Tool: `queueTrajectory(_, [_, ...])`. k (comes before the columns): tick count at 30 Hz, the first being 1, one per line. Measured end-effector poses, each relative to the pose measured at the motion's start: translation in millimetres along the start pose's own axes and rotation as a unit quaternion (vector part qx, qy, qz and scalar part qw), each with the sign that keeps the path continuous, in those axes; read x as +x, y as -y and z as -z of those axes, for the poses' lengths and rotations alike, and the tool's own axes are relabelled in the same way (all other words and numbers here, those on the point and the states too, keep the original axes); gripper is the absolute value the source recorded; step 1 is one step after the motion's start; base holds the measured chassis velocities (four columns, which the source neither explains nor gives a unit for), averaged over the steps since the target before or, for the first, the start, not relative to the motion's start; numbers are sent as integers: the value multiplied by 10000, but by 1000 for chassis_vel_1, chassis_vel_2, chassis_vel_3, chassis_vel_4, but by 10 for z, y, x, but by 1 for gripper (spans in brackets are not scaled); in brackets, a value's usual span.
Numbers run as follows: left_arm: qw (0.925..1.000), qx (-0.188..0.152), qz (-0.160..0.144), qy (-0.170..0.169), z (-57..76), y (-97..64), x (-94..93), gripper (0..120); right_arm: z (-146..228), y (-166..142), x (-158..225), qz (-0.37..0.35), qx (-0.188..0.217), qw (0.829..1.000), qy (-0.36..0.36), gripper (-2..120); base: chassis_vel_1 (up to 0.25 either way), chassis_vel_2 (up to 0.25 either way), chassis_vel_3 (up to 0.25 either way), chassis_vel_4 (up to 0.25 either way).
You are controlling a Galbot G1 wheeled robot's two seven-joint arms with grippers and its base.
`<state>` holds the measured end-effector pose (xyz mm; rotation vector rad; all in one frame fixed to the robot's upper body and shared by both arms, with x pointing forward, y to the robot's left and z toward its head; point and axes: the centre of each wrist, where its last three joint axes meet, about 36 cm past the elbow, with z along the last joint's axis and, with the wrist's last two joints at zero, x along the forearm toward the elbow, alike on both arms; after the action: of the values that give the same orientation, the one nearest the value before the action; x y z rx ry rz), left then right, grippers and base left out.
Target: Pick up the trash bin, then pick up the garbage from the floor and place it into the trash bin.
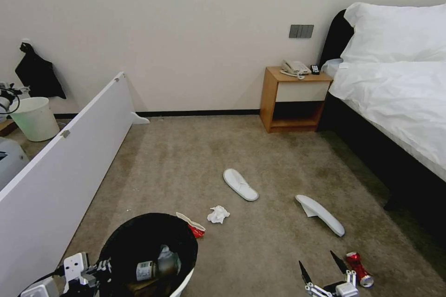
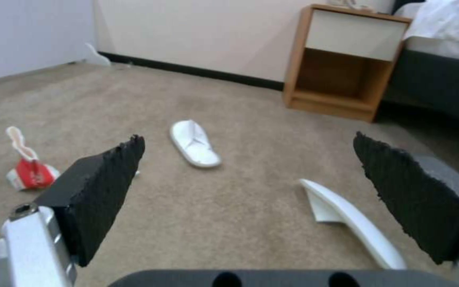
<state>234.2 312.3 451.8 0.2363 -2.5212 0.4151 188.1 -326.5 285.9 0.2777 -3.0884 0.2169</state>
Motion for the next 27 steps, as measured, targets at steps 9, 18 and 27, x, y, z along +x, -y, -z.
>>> queueTrajectory(9, [9999,-113,-47,44,86,-49,-36,4,38,109,106,-290,38,9996,52,100,0,0,0,0])
queueTrajectory(18, [9989,-110,-30,447,463,-98,-78,4,115,314,293,-692,140,9975,76,100,0,0,0,0])
queueTrajectory(27, [9989,-135,52,435,481,-163,-92,4,132,413,393,-894,173,9958,117,100,0,0,0,0])
